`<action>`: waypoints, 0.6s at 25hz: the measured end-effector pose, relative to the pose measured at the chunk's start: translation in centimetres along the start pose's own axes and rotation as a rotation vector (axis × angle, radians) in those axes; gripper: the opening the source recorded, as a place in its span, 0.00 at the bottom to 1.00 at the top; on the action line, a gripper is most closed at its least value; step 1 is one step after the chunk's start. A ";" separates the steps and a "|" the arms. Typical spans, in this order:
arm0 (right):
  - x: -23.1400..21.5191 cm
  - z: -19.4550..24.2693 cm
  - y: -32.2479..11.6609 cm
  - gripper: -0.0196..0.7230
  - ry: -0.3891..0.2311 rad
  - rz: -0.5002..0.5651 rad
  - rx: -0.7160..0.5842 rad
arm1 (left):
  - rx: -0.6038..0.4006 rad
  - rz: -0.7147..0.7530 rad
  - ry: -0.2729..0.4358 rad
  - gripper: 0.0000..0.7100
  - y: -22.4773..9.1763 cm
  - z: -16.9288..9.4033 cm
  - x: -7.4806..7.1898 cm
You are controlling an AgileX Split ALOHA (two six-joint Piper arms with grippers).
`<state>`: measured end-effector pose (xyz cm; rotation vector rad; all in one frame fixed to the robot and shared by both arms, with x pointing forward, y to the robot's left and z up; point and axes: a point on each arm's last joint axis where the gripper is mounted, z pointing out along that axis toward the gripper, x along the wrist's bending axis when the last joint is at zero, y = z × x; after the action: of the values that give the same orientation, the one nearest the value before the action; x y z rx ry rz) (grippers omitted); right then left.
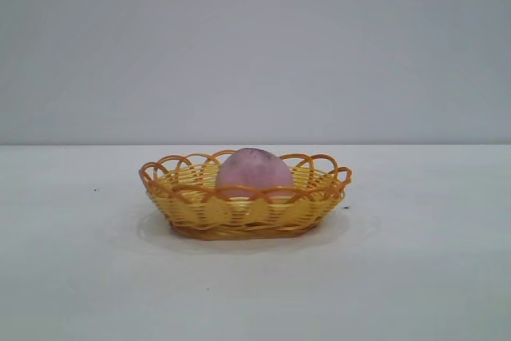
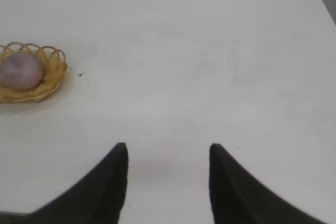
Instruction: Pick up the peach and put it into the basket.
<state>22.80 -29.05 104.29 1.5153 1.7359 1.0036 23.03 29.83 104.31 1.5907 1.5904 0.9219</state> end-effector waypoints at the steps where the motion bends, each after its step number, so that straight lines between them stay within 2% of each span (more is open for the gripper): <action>1: 0.0 0.0 0.0 0.44 0.000 0.000 0.000 | 0.000 0.000 0.000 0.79 0.0 0.0 0.0; 15: 0.0 0.0 0.0 0.44 0.044 -0.026 -0.001 | 0.000 0.007 -0.011 0.79 0.0 0.0 0.0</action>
<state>22.76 -29.10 104.31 1.4769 1.7806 1.0312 23.02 29.84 104.31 1.5992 1.5783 0.9150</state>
